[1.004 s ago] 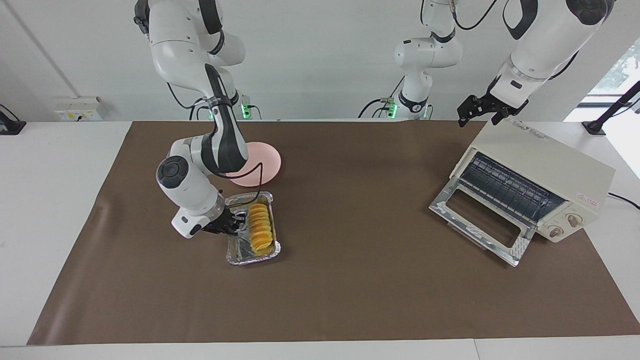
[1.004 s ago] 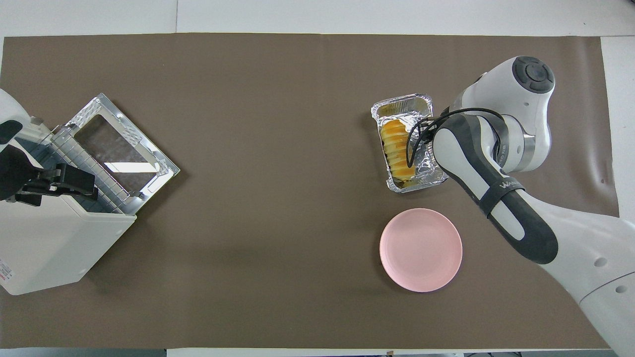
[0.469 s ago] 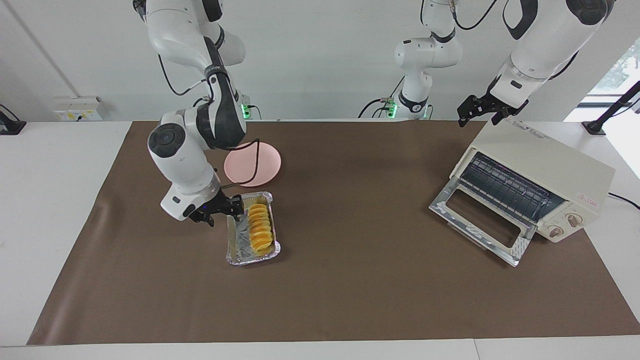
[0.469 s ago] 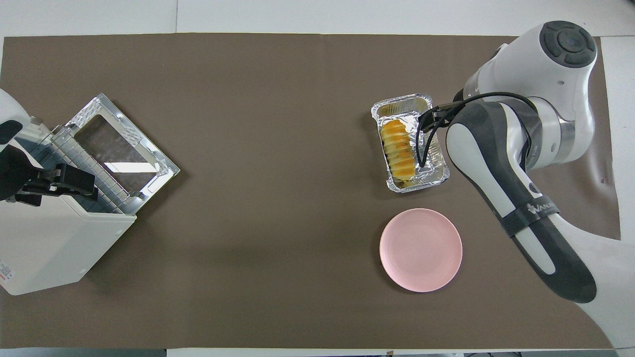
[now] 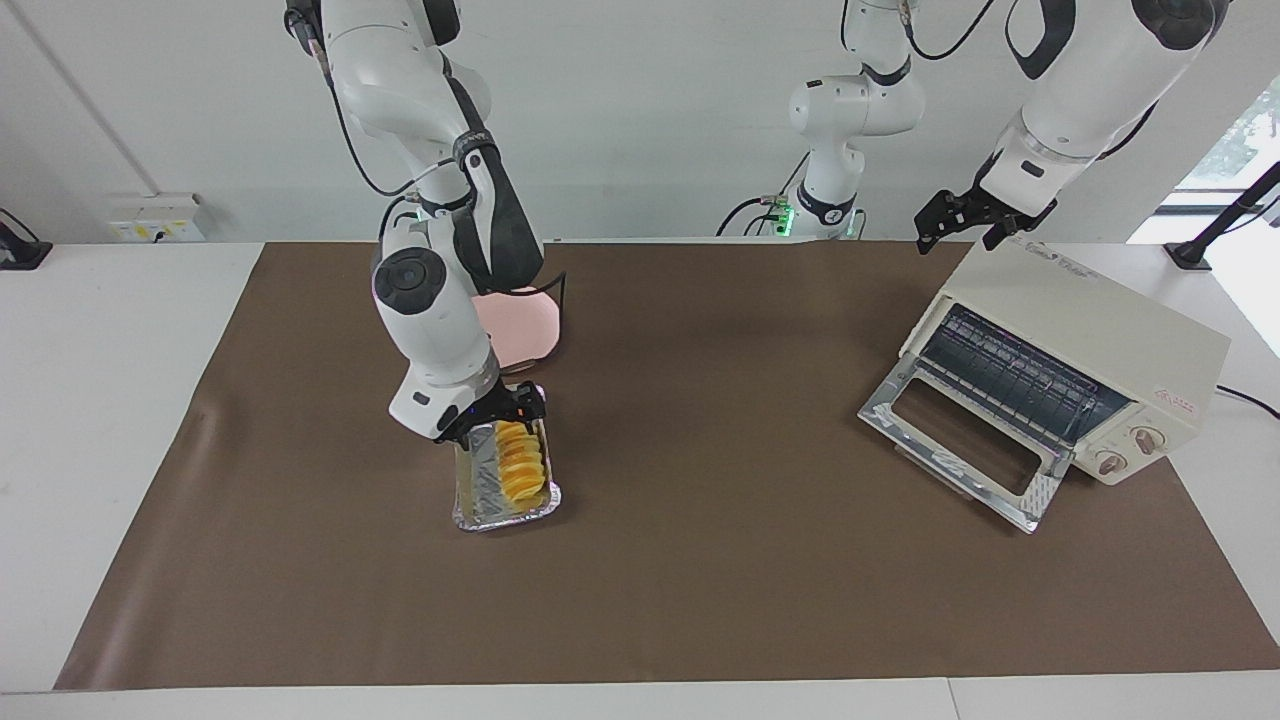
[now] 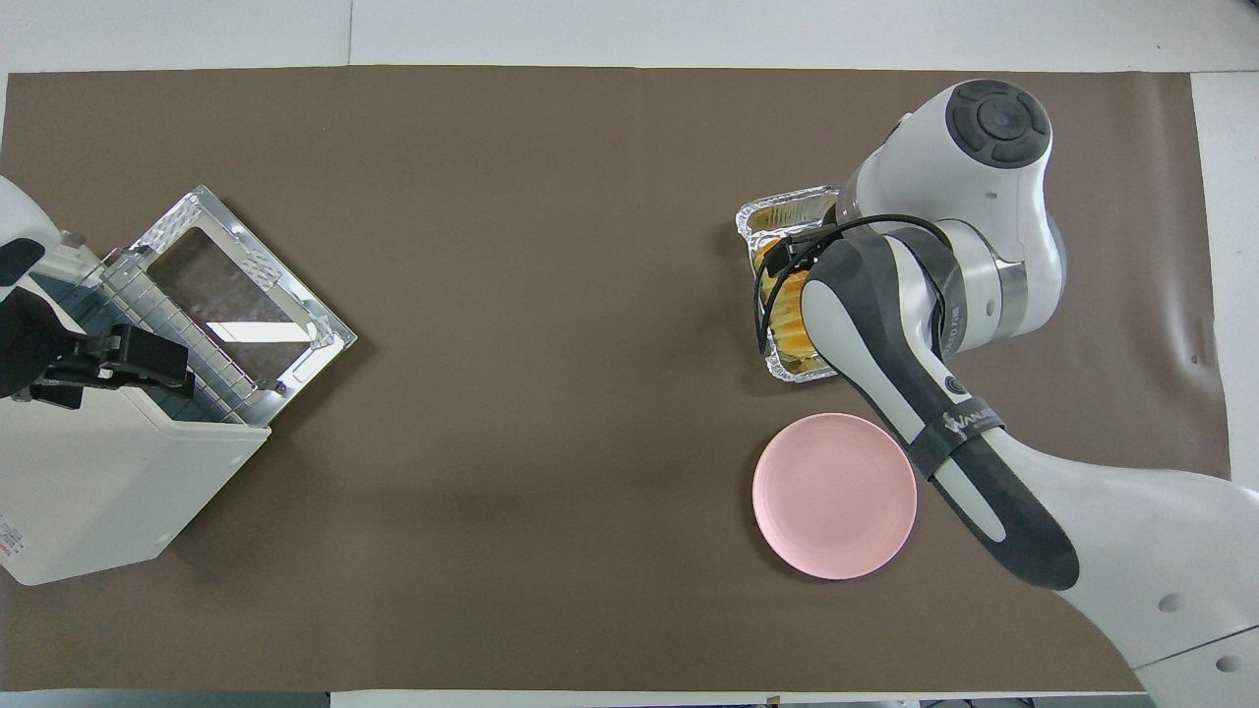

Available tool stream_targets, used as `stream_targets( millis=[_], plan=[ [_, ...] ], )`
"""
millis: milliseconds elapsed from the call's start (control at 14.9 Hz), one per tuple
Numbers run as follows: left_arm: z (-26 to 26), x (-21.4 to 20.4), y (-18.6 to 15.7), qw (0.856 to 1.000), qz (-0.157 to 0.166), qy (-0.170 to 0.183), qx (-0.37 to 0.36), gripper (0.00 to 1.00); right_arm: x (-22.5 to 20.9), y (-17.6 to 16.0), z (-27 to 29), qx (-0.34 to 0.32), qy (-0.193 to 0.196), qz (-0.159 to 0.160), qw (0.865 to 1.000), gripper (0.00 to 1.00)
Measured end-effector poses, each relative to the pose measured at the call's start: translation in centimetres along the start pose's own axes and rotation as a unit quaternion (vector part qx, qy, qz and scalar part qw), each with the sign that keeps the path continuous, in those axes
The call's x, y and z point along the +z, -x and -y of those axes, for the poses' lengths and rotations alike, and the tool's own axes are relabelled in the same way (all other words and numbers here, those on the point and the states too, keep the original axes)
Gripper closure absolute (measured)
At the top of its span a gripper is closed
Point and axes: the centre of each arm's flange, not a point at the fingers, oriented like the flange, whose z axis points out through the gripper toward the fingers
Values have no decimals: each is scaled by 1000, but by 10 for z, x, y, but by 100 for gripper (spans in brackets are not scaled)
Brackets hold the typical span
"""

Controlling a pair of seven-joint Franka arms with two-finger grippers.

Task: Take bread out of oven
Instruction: 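Lower the right gripper into the tray and grasp the bread slices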

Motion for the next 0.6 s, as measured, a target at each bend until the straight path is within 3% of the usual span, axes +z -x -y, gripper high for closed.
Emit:
stream_targets(
  millis=[602],
  plan=[
    [0,0,0,1000,0,0,0,0,44,8,4,34,-11,-11,999,14]
  ],
)
